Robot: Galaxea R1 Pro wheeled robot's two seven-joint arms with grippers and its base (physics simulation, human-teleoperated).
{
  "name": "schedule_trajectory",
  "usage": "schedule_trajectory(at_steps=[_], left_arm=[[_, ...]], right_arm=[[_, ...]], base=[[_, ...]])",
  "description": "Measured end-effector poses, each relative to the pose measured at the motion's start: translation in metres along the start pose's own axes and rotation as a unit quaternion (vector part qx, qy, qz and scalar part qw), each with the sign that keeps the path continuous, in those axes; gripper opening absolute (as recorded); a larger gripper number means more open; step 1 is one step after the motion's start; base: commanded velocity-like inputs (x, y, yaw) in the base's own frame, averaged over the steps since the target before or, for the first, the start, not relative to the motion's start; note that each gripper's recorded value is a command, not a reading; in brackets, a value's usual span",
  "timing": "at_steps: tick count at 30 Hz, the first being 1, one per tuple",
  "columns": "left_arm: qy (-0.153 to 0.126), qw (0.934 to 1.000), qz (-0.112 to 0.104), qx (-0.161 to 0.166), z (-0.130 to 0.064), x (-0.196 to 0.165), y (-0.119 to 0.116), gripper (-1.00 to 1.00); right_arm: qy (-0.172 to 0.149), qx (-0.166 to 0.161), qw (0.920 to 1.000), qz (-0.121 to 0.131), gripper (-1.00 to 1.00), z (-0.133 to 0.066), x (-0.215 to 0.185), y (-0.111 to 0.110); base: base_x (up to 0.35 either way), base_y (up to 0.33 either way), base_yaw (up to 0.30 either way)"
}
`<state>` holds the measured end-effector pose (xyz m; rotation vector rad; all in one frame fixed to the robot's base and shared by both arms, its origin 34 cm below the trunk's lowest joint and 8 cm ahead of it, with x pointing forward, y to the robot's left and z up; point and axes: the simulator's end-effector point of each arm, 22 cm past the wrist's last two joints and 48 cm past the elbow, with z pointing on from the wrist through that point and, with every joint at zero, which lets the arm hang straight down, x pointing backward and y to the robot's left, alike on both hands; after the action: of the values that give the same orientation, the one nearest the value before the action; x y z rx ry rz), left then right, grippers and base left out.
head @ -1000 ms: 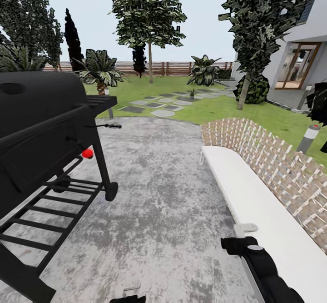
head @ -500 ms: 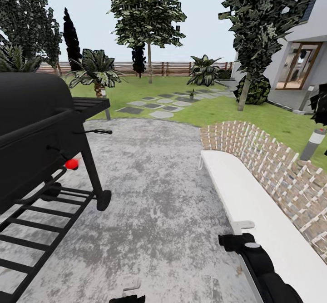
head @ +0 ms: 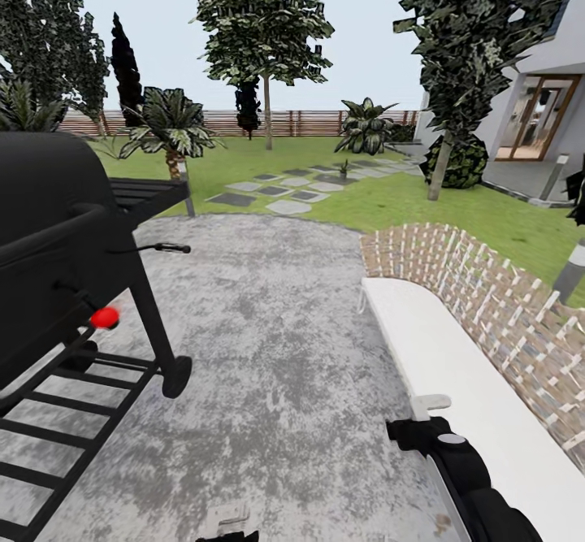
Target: Pick up the pesticide atomizer in the garden and spray insectifuge to fully cover both potted plants in the garden.
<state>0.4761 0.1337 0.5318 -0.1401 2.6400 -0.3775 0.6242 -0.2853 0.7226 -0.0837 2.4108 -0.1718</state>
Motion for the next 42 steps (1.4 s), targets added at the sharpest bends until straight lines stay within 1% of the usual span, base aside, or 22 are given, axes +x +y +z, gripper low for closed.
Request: schedule_trajectory(at_steps=[18,23,25,26,27,36,42], left_arm=[[0.000,1.0000,0.000,-0.001,0.000,0.000,0.001,1.00],[0.000,1.0000,0.000,0.000,0.000,0.000,0.000,1.00],[0.001,1.0000,0.000,0.000,0.000,0.001,0.000,1.00],[0.002,1.0000,0.000,-0.001,0.000,0.002,0.001,1.00],[0.002,1.0000,0.000,-0.001,0.000,0.002,0.001,1.00],[0.003,1.0000,0.000,-0.001,0.000,0.002,0.001,1.00],[0.002,1.0000,0.000,-0.001,0.000,0.002,0.002,1.00]], right_arm=[[0.000,0.001,1.0000,0.000,1.00,0.000,0.000,-0.001],[0.004,0.000,1.0000,0.004,1.00,0.000,0.002,-0.001],[-0.001,0.002,1.0000,0.004,1.00,0.000,-0.001,-0.003],[-0.009,0.011,0.9998,0.013,1.00,0.000,-0.004,-0.012],[-0.010,0.011,0.9998,0.016,1.00,0.001,-0.004,-0.013],[-0.013,0.010,0.9998,0.013,1.00,0.000,-0.006,-0.013],[-0.012,0.011,0.9998,0.013,1.00,0.000,-0.005,-0.013]], base=[[0.320,0.000,0.000],[0.320,-0.047,0.000],[0.320,-0.125,0.000],[0.320,-0.116,0.000],[0.320,-0.114,0.000],[0.320,-0.109,0.000],[0.320,-0.016,0.000]])
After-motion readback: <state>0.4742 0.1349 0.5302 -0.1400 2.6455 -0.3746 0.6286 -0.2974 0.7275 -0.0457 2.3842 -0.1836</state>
